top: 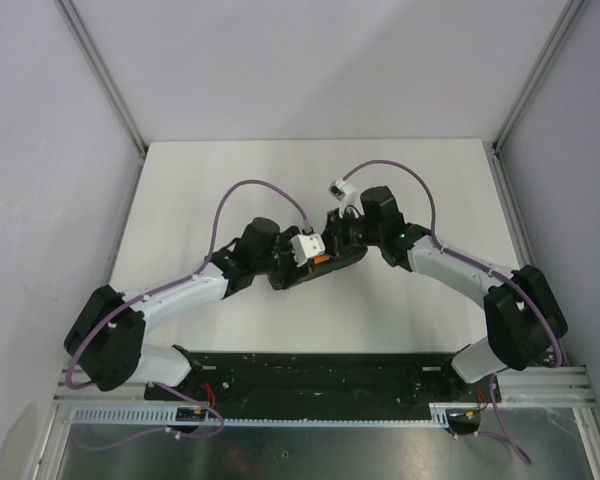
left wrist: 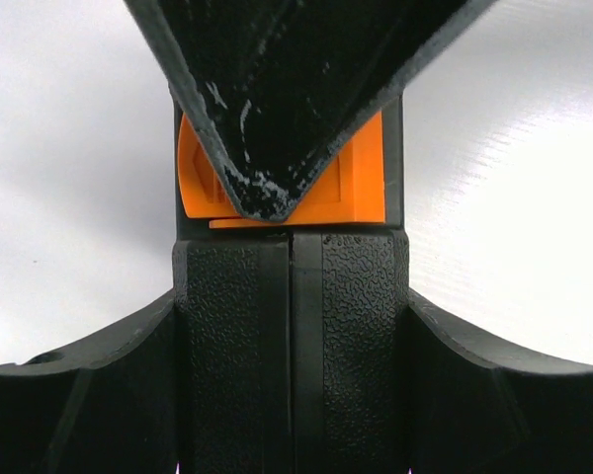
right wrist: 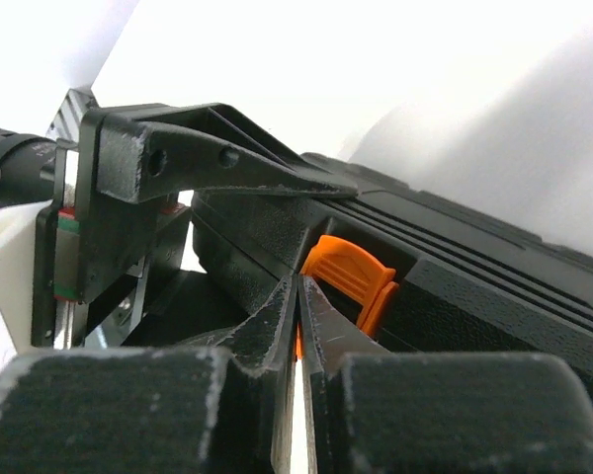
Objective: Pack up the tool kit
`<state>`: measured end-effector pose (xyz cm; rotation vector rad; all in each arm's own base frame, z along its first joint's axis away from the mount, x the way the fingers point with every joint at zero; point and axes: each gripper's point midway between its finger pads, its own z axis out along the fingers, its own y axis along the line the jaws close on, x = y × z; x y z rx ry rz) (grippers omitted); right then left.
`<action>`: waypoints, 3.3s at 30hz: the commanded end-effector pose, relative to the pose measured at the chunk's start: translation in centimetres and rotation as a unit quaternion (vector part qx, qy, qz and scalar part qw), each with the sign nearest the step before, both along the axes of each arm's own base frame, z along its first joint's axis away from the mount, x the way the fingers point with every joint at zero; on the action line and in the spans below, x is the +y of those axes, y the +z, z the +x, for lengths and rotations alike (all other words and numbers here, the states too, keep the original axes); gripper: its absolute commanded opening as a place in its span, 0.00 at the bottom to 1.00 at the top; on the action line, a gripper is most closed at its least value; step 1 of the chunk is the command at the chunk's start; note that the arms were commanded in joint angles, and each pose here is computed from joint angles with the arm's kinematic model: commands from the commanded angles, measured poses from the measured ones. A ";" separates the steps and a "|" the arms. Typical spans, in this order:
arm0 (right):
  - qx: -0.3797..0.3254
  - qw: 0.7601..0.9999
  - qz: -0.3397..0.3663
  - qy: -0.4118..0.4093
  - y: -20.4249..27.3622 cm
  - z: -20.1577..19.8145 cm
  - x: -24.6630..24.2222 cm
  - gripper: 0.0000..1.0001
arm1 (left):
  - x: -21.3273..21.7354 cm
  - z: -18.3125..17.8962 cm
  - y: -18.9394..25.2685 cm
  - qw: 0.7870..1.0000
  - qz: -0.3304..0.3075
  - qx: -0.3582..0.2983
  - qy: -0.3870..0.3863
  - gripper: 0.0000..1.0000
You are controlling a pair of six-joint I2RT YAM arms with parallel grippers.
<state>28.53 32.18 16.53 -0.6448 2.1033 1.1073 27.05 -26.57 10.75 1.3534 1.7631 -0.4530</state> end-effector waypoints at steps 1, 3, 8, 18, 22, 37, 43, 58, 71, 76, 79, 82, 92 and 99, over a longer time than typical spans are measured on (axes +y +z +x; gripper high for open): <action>0.099 0.991 -0.069 -0.063 -4.1 -0.7 -4.5 0.09 | 0.7 -2.2 -1.6 0.998 0.047 -0.013 -0.029 0.00; 0.069 0.994 -0.037 -0.075 -0.8 1.0 -4.5 0.10 | 0.7 -2.2 -1.9 0.997 0.062 -0.025 -0.030 0.00; 0.042 0.996 -0.024 -0.074 3.0 3.0 -3.9 0.11 | 1.1 -1.6 -2.1 0.995 0.085 -0.050 -0.016 0.00; 0.053 0.996 -0.071 -0.033 2.0 2.9 -1.3 0.11 | 1.5 -1.1 -2.5 0.992 0.108 -0.071 -0.006 0.00; 0.074 0.991 -0.112 -0.022 0.5 2.0 -1.4 0.11 | 2.0 -0.4 -2.6 0.988 0.126 -0.089 0.011 0.00; 0.141 0.976 -0.160 0.033 0.1 -3.7 -3.5 0.10 | 2.2 0.6 -2.9 0.985 0.136 -0.095 0.040 0.00; 0.147 0.972 -0.180 0.037 -0.7 -4.4 -3.9 0.10 | 1.9 0.3 -3.1 0.988 0.127 -0.085 0.035 0.00; 0.070 0.988 -0.121 -0.061 2.9 1.2 -4.1 0.09 | 1.4 -0.5 -2.5 0.990 0.109 -0.083 0.015 0.00; 0.063 0.996 -0.063 0.011 2.8 -3.6 -4.3 0.09 | -0.4 -2.0 -2.0 0.998 0.051 -0.019 -0.018 0.00; 0.078 0.994 -0.074 0.023 1.1 -4.2 -4.0 0.09 | -0.4 -2.1 -1.8 0.999 0.045 -0.013 -0.022 0.00; 0.075 0.994 -0.081 0.017 0.4 -3.9 -3.6 0.09 | -0.5 -2.2 -1.6 0.999 0.043 -0.012 -0.025 0.00; 0.070 0.994 -0.079 0.004 0.1 -3.1 -3.3 0.09 | -0.5 -2.3 -1.6 0.999 0.043 -0.011 -0.027 0.00; 0.051 0.996 -0.073 -0.031 0.0 -1.0 -2.6 0.09 | -0.7 -2.3 -1.6 0.998 0.043 -0.011 -0.035 0.00; 0.022 0.997 -0.069 -0.038 0.7 -0.6 -1.8 0.08 | -0.9 -2.6 -1.6 0.998 0.038 -0.003 -0.044 0.00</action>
